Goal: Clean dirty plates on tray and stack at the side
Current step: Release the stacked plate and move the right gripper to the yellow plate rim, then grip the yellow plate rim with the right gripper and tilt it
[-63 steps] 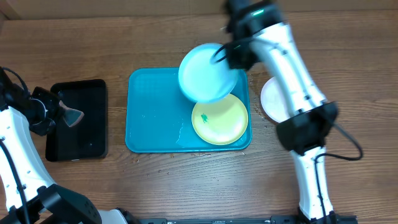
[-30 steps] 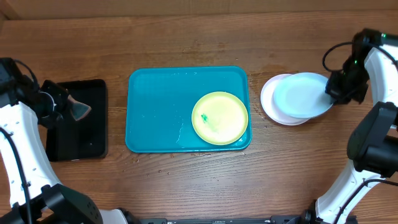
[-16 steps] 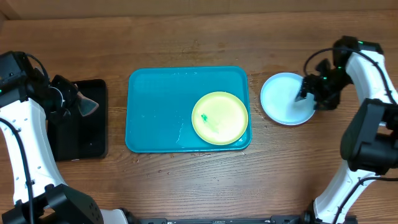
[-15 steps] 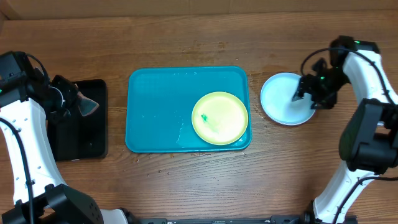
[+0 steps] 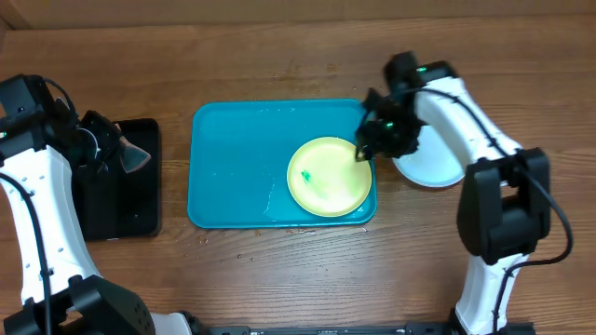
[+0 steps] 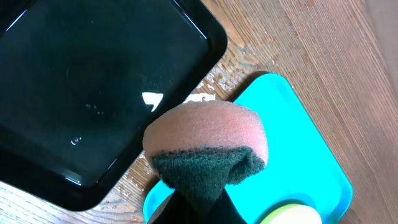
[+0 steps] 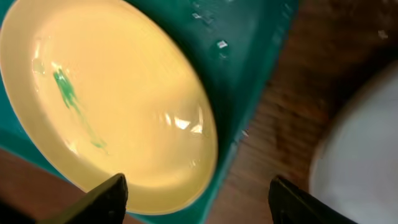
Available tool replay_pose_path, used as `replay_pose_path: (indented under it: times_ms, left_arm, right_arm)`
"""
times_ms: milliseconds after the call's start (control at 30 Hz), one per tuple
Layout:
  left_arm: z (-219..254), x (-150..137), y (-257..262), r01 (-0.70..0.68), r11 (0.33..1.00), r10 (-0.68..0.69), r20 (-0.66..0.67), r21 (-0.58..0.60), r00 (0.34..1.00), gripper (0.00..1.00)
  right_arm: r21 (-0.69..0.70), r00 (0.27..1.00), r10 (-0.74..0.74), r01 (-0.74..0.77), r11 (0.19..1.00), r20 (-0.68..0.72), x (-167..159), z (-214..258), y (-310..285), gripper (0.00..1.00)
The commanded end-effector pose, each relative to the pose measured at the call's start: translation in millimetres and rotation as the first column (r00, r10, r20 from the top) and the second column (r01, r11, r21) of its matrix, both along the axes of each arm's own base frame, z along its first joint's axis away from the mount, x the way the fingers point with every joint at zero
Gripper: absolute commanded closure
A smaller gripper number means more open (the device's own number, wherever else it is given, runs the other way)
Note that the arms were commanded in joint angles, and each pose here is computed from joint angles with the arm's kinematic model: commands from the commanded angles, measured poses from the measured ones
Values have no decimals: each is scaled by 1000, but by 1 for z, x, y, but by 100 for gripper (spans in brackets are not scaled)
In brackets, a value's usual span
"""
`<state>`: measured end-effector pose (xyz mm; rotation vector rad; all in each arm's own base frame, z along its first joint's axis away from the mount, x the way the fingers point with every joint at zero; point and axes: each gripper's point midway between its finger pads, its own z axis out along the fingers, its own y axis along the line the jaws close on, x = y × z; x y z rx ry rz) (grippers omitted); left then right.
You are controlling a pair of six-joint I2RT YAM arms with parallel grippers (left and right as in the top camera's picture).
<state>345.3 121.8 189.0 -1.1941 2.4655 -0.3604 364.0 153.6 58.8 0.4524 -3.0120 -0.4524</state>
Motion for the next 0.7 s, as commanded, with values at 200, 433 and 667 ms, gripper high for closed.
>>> replay_pose_path:
  times_ms: [200,433,667]
  left_arm:
    - [-1,2,-4,32,999,-32,4,3,999,96]
    - [-1,2,-4,32,999,-32,4,3,999,96]
    - [-1,2,-4,34,999,-34,4,3,999,96]
  right_arm:
    - [-163,995,72,-60,985,69,-10,-32,13,35]
    - [-163,997,64,-57,985,39,-23,-51,10,38]
    - [-16,999,-39,38,999,-27,-31,-45,37,85]
